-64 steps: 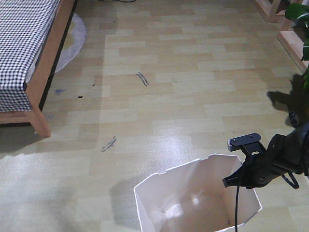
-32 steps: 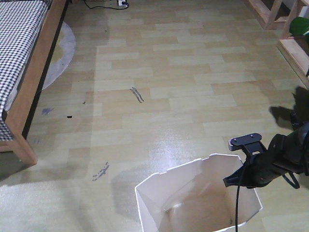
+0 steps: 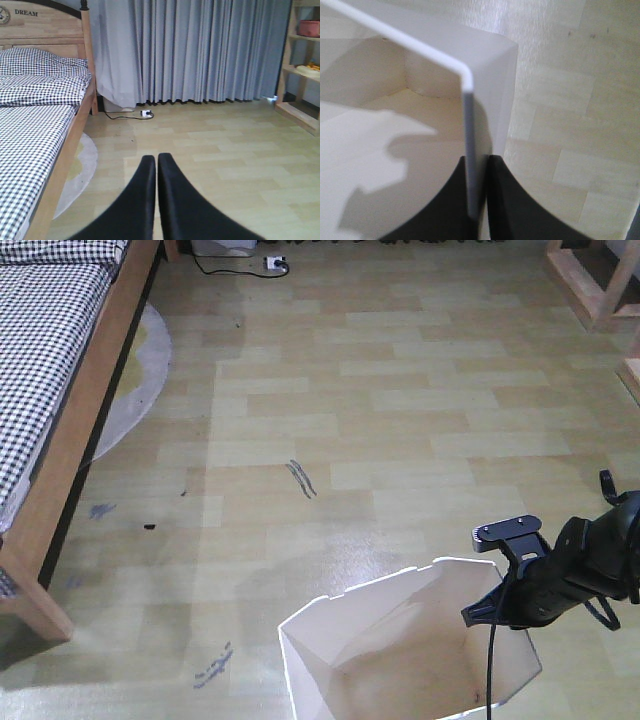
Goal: Move trash bin to bedside with robot
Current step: 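Drive toward the bed foot by the curtains holding the bin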
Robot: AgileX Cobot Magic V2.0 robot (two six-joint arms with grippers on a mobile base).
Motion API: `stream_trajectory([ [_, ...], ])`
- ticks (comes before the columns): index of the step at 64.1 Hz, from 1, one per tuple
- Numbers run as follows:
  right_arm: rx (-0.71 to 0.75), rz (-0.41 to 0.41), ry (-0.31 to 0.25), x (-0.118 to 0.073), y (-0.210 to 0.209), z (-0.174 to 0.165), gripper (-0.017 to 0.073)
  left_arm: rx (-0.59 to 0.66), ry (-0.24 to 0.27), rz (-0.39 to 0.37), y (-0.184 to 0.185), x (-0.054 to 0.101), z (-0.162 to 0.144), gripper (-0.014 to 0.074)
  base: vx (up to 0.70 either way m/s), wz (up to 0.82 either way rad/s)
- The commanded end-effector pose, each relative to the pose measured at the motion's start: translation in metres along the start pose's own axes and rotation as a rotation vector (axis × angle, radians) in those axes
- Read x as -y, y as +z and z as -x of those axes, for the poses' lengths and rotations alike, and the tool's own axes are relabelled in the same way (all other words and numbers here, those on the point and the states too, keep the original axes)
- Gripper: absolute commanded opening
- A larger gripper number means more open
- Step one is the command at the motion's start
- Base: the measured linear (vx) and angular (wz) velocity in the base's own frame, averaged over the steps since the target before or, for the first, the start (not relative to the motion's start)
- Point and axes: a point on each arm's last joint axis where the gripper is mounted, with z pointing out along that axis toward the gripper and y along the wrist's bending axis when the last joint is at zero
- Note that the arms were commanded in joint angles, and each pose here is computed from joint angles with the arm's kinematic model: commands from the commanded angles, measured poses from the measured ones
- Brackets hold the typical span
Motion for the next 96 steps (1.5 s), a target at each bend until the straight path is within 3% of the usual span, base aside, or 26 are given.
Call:
stream_trajectory([
  [1,0.092,-0.022,0.019,0.0035,-0.0158,0.0143,-0.0003,0.044,-0.013,0.015,0.0007,-0.0019,-0.0031,-0.0006,0.46,0.11],
  [96,0.092,-0.022,0.019,0.0035,-0.0158,0.0143,-0.0003,0.044,-0.013,0.015,0.0007,-0.0019,-0.0031,-0.0006,0.48,0.04],
])
